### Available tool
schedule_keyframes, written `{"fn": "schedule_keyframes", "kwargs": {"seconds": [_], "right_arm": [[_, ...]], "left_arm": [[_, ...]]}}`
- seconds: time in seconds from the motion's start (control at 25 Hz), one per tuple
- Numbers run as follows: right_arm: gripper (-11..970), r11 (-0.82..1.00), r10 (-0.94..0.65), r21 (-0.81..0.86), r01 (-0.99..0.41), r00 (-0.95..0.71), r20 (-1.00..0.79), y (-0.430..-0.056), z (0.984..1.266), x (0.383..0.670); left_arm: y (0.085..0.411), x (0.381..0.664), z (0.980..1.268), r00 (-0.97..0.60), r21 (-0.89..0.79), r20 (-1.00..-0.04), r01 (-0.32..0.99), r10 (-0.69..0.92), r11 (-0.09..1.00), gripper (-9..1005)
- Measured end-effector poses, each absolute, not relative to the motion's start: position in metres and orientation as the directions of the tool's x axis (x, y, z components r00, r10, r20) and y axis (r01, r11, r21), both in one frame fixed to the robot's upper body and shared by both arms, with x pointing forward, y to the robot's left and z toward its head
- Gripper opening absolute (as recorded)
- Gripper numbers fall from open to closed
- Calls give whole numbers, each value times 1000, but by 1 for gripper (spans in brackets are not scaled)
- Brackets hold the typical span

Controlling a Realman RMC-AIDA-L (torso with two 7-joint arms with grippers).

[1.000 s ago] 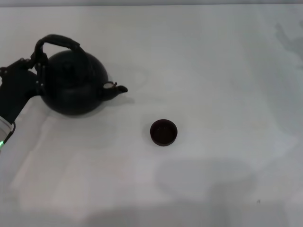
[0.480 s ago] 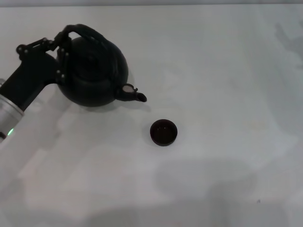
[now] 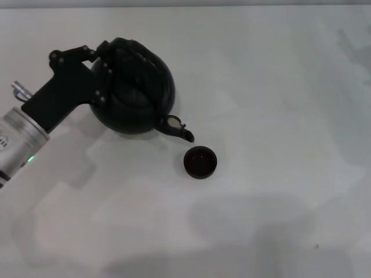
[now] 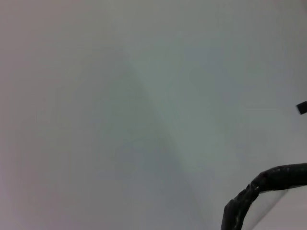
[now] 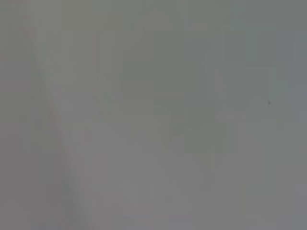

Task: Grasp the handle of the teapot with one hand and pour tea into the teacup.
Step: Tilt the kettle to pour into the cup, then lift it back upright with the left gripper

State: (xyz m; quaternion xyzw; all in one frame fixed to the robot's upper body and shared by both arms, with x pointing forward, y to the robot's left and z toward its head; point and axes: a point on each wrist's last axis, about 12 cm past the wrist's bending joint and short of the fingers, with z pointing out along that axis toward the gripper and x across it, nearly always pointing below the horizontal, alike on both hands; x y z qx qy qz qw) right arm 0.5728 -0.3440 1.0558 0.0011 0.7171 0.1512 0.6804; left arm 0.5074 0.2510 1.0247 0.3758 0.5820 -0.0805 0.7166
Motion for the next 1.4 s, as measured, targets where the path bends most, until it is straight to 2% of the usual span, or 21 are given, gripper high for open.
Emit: {"fn": "schedule_keyframes", "kwargs": {"seconds": [0.52, 1.4], "right_arm": [[846, 953, 205, 214, -214, -68, -977, -342, 1058, 576], [845, 951, 209, 218, -219, -61, -976, -340, 1059, 576]], "left_arm": [[245, 509, 1025, 379, 539, -841, 546, 386, 641, 99], [239, 512, 1028, 441, 604, -796, 536, 414, 590, 98]]}}
